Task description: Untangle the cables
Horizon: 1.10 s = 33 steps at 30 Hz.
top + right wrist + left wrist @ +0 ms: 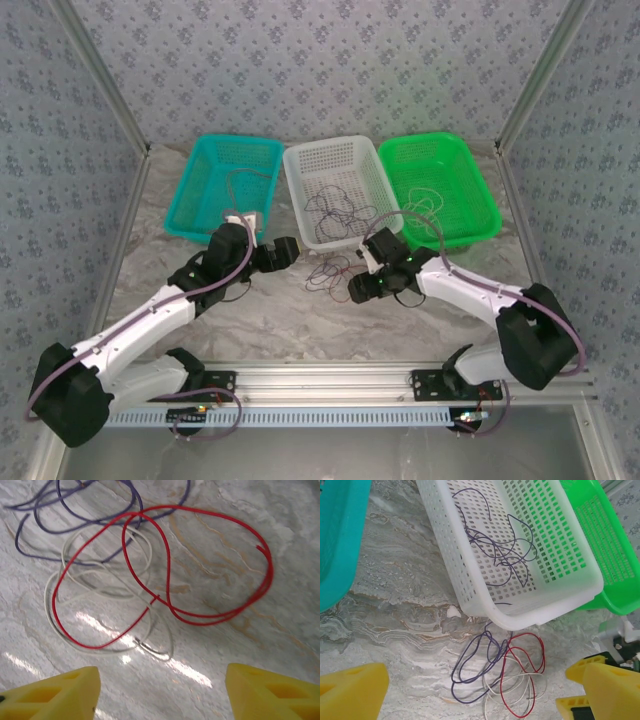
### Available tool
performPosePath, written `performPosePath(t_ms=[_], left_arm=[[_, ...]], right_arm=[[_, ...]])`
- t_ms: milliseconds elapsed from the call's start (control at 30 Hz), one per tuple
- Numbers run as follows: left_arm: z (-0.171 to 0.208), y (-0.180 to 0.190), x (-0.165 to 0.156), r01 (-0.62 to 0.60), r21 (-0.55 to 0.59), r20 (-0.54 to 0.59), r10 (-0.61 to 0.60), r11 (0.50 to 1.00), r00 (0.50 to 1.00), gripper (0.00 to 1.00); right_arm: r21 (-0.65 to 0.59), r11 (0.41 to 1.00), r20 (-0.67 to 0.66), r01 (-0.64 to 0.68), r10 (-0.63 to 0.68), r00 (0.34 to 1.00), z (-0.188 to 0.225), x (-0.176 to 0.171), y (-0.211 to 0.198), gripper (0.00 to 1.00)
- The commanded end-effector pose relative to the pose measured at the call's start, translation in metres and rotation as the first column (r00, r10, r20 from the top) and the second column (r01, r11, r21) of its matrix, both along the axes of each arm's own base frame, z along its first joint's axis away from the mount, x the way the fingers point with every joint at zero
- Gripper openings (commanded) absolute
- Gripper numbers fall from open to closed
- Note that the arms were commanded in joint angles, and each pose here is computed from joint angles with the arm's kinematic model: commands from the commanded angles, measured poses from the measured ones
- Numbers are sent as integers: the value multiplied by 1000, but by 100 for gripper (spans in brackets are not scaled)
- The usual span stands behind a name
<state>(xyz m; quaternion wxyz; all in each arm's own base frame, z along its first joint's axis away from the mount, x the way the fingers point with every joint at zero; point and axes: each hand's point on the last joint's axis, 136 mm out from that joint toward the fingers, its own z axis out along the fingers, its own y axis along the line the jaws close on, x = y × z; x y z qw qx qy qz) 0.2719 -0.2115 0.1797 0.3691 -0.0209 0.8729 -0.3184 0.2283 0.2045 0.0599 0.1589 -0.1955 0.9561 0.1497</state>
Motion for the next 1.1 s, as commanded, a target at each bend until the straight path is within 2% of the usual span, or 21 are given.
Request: performPosePath(t_ms=[0,267,400,633,800,933,1067], left_arm=[[11,-4,5,-3,-38,21,4,999,1000,99],[14,-3,5,-7,-42,29,8,999,1000,99],[14,-3,5,-10,-40,29,11,999,1000,99],[15,-3,5,-8,-41,33,9,999,999,99],[15,-2,5,-3,-31,41,4,1000,999,99],[17,-5,5,21,-18,52,-20,1000,998,99],[31,-24,-3,151,-21,109,-148,988,983,99]], right_arm=[[34,999,33,11,-12,999,-4,8,12,64],[-28,1000,29,-10,11,1000,-19,16,11,52],[-41,999,37,-1,3,999,-21,18,9,31],[3,1000,57,-19,19,998,-4,12,11,0],[103,992,104,-77,67,992,42,1,17,0],[195,965,134,-173,149,980,89,-17,25,0],[237,939,158,-249,215,964,127,-34,26,0]])
